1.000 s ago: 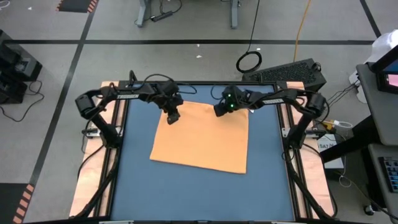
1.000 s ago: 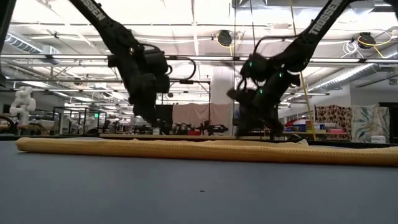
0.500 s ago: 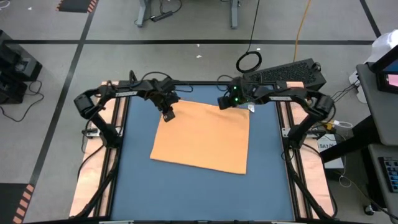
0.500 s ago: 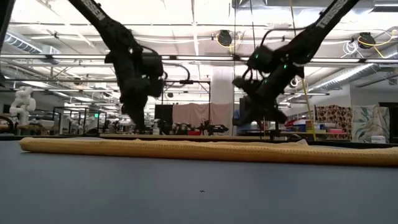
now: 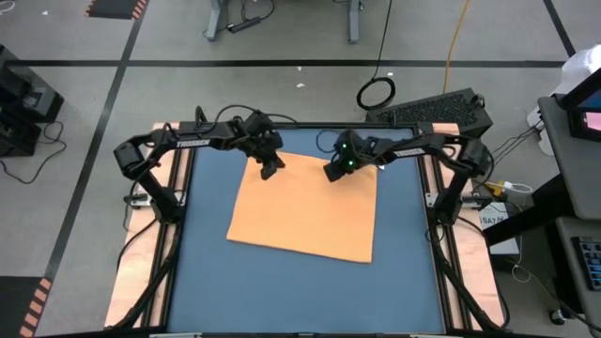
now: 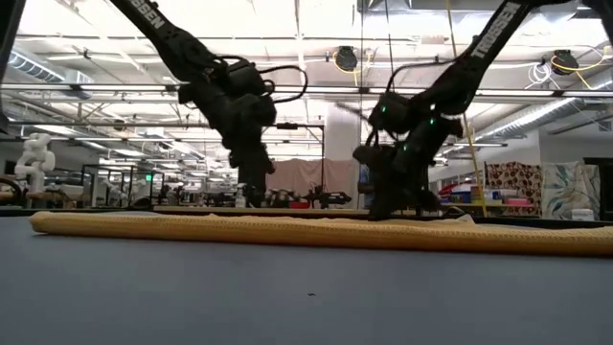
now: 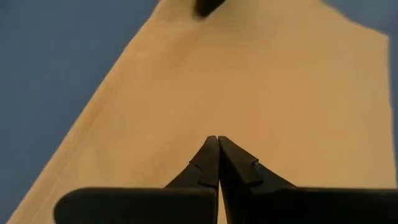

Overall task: Roll towel
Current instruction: Roll the yellow towel

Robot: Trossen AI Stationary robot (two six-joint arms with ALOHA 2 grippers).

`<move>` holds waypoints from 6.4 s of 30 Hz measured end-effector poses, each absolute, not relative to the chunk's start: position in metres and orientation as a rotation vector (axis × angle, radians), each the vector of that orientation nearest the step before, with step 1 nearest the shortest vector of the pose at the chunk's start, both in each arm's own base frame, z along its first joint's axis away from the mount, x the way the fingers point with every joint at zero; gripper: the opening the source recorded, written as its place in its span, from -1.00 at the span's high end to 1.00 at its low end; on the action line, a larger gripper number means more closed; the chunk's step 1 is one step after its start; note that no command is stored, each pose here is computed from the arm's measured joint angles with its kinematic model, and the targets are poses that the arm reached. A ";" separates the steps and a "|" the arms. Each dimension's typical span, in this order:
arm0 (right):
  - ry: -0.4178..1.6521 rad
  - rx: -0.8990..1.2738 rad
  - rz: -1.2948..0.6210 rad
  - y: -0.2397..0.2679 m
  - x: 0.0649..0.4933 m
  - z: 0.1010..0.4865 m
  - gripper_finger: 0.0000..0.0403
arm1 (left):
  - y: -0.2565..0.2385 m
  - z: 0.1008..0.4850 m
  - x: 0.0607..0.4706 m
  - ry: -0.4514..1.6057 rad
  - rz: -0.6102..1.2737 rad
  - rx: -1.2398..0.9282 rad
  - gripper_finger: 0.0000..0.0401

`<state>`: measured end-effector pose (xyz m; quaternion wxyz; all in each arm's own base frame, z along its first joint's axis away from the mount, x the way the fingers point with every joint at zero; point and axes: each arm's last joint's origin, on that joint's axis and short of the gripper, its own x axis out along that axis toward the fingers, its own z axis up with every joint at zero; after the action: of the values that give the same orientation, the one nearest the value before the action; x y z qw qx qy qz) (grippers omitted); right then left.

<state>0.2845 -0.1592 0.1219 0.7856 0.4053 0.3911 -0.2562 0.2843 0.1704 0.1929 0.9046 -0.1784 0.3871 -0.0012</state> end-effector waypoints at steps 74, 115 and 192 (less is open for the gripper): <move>0.637 0.926 -0.485 -0.170 0.308 0.124 1.00 | 0.169 0.145 0.263 1.040 -0.121 -0.534 0.98; 1.034 0.676 -0.338 -0.105 0.230 0.221 0.98 | 0.033 0.209 0.305 1.031 0.409 -1.098 0.87; 0.885 1.008 -0.381 -0.030 0.277 0.260 0.98 | -0.003 0.228 0.184 1.368 0.706 -1.058 0.90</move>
<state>0.2774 -0.0296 0.2604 0.7666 0.4642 0.4075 -0.1754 0.1843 -0.0031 0.2281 0.5946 -0.4554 0.5889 0.3037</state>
